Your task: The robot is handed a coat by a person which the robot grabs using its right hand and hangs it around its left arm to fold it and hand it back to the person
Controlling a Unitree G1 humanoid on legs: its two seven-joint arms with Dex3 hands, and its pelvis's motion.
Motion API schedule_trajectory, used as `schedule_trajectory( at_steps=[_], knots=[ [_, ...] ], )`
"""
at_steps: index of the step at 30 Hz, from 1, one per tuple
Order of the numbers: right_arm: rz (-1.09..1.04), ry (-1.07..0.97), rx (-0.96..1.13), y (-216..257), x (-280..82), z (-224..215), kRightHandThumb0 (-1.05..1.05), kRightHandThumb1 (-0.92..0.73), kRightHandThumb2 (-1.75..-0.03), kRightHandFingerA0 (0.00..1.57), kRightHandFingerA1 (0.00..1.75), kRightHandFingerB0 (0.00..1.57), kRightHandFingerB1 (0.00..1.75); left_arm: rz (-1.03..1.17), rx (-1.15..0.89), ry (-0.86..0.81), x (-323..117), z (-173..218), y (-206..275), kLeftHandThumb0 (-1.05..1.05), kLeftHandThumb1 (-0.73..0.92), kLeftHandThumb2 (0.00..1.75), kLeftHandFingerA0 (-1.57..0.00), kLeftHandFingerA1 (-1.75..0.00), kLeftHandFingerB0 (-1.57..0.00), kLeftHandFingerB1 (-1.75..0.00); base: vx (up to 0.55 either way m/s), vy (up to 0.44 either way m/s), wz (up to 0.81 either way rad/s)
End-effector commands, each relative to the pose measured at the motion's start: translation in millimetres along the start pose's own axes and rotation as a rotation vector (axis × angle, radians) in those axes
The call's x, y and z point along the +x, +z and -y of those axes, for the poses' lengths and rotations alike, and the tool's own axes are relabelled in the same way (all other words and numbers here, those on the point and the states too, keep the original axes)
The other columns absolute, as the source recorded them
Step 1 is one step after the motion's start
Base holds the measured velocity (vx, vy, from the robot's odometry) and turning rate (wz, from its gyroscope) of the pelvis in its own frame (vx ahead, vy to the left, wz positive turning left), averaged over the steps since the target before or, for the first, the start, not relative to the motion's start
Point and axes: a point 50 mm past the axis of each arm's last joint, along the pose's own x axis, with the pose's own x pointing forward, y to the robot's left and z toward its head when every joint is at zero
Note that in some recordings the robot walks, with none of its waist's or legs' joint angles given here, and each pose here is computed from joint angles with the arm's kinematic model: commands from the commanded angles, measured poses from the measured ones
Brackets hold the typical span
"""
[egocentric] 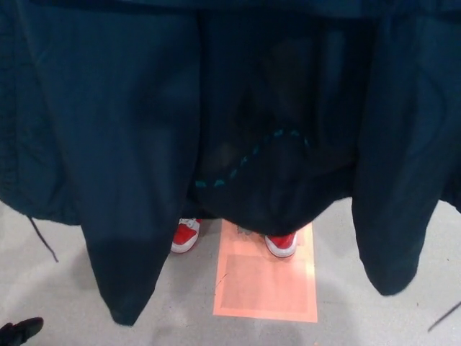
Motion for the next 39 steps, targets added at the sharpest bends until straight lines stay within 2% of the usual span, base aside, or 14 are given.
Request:
schedule_trajectory(
  at_steps=[1,3,4,6,7,13,16,20,21,22,27,28,35,39],
  knots=[
    [-0.063,-0.033,-0.046,1,-3,9,-0.92,-0.56,-0.93,0.0,0.01,0.0,0.0,0.017,0.01,0.0,-2,-6,2,-0.79,0.91,0.74,-0.23,-0.34,-0.07,-0.23,0.0,0.0,0.0],
    [-0.068,-0.018,-0.059,1,-1,7,-0.92,-0.56,-0.94,0.0,0.02,0.0,0.0,0.018,-0.005,-0.001,-2,-5,2,-0.36,0.52,1.1,0.0,-0.47,0.0,-0.48,0.0,0.0,0.0],
    [-0.062,-0.008,-0.045,1,0,5,-0.92,-0.54,-0.93,0.0,0.01,0.0,0.0,0.021,-0.008,-0.006,-2,-5,2,-0.77,0.92,0.72,-0.22,-0.33,-0.08,-0.24,0.0,0.0,0.0],
    [-0.058,0.022,-0.045,1,1,2,-0.95,-0.57,-0.97,0.0,0.01,0.0,0.0,0.025,0.0,-0.009,-1,-5,3,-0.36,0.52,1.11,-0.01,-0.46,0.0,-0.48,0.0,0.0,0.0],
    [-0.054,0.052,-0.047,2,2,-1,-0.95,-0.58,-0.97,0.0,0.02,0.0,0.0,0.027,0.001,-0.007,-1,-5,3,-0.77,0.92,0.73,-0.26,-0.35,-0.09,-0.24,0.0,0.0,0.0],
    [-0.034,0.204,-0.015,6,11,-21,-0.89,-0.66,-0.6,0.0,0.2,0.0,0.11,0.023,-0.018,0.003,-1,-6,3,-0.79,0.91,0.73,-0.3,-0.36,-0.12,-0.26,0.0,0.0,0.0],
    [-0.043,0.262,-0.047,7,15,-30,-0.89,-0.55,-0.91,0.06,0.34,0.12,0.37,0.023,-0.034,0.004,-1,-6,3,-0.79,0.92,0.69,-0.32,-0.35,-0.15,-0.27,0.0,0.0,0.0],
    [-0.053,0.228,-0.078,9,22,-39,-0.89,-0.7,-0.62,0.65,0.42,0.53,0.37,0.014,-0.026,0.0,-2,-5,0,-0.79,0.92,0.71,-0.33,-0.35,-0.14,-0.27,0.0,0.0,0.0],
    [-0.011,0.121,-0.044,9,27,-42,-0.85,-0.72,-1.12,1.08,0.75,0.92,0.66,0.022,-0.02,-0.004,-2,-5,1,-0.78,0.92,0.72,-0.33,-0.36,-0.14,-0.27,0.0,0.0,0.0],
    [0.007,0.056,-0.041,10,29,-44,-0.66,-0.92,-0.74,0.92,0.54,0.55,0.42,0.023,-0.02,-0.003,-2,-5,1,-0.8,0.77,1.03,-0.24,-0.46,-0.11,-0.4,0.0,0.0,0.0],
    [0.07,-0.068,-0.014,16,36,-53,-0.43,-0.77,-1.08,0.34,0.54,0.38,0.55,0.023,-0.019,0.009,-2,-6,1,-0.77,0.92,0.71,-0.31,-0.35,-0.21,-0.3,0.0,0.0,0.0],
    [0.093,-0.086,0.004,16,36,-55,-0.38,-0.91,-0.67,0.57,0.44,0.57,0.43,0.021,-0.025,0.013,-2,-5,0,-0.77,0.91,0.71,-0.32,-0.35,-0.22,-0.3,0.0,0.0,0.0],
    [0.169,-0.168,0.157,15,39,-62,-0.36,-0.91,-0.67,0.85,0.55,0.73,0.55,0.014,0.007,0.014,-3,-4,-1,-0.76,0.92,0.72,-0.38,-0.38,-0.23,-0.3,0.0,0.0,0.0],
    [0.176,-0.215,0.161,13,39,-64,-0.33,-0.71,-1.1,0.65,0.7,0.56,0.66,0.02,0.008,0.012,-3,-4,-1,-0.75,0.92,0.72,-0.39,-0.38,-0.24,-0.31,0.0,0.0,0.0]
  ],
)
